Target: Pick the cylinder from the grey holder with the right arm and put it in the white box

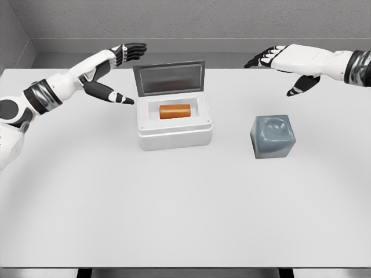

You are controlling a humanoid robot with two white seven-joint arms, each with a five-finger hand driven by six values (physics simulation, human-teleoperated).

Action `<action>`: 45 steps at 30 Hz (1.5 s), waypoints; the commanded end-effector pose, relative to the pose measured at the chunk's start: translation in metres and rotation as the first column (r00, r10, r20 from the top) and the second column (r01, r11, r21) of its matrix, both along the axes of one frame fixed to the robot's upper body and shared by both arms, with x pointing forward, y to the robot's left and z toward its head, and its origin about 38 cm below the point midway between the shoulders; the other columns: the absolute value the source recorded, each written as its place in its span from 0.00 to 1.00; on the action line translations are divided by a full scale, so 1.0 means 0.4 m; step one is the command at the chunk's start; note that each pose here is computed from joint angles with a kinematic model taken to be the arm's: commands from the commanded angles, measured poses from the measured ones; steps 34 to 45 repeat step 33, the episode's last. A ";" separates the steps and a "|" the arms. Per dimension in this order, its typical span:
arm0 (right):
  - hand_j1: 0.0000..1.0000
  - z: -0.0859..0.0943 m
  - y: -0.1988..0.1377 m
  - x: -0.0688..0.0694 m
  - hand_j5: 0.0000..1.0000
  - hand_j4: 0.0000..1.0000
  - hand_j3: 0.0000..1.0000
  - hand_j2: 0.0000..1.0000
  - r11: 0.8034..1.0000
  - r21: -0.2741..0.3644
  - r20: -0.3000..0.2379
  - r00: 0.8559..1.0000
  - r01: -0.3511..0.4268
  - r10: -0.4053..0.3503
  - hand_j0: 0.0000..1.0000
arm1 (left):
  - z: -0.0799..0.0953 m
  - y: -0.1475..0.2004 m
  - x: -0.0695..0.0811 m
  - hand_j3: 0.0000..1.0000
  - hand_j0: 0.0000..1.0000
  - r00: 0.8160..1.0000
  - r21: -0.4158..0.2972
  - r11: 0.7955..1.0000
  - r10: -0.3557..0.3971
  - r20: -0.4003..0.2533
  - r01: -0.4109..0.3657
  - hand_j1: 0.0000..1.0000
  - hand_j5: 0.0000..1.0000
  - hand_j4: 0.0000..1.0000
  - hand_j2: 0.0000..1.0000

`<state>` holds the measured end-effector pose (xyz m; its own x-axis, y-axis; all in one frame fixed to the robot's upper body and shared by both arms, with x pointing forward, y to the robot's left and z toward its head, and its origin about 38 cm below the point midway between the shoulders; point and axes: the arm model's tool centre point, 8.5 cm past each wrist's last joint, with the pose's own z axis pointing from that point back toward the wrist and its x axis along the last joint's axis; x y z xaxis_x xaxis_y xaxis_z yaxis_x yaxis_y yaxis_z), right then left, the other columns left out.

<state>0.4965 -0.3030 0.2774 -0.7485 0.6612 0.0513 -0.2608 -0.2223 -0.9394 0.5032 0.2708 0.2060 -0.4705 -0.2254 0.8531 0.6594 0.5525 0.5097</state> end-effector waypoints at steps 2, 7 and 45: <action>1.00 -0.007 -0.006 -0.004 1.00 1.00 1.00 1.00 1.000 0.006 -0.007 1.000 0.006 -0.006 1.00 | -0.024 0.016 0.001 1.00 1.00 0.999 0.000 1.000 0.026 -0.042 -0.026 1.00 1.00 1.00 1.00; 1.00 -0.015 -0.022 -0.018 1.00 1.00 1.00 1.00 1.000 -0.007 -0.012 1.000 0.010 -0.010 1.00 | -0.046 0.033 0.011 1.00 1.00 0.994 0.008 0.998 0.062 -0.089 -0.062 1.00 1.00 1.00 1.00; 1.00 0.003 -0.026 -0.031 1.00 1.00 1.00 1.00 1.000 -0.022 0.008 1.000 -0.001 0.001 1.00 | -0.024 0.045 -0.051 1.00 1.00 0.998 0.043 0.999 -0.009 -0.056 0.012 1.00 1.00 1.00 1.00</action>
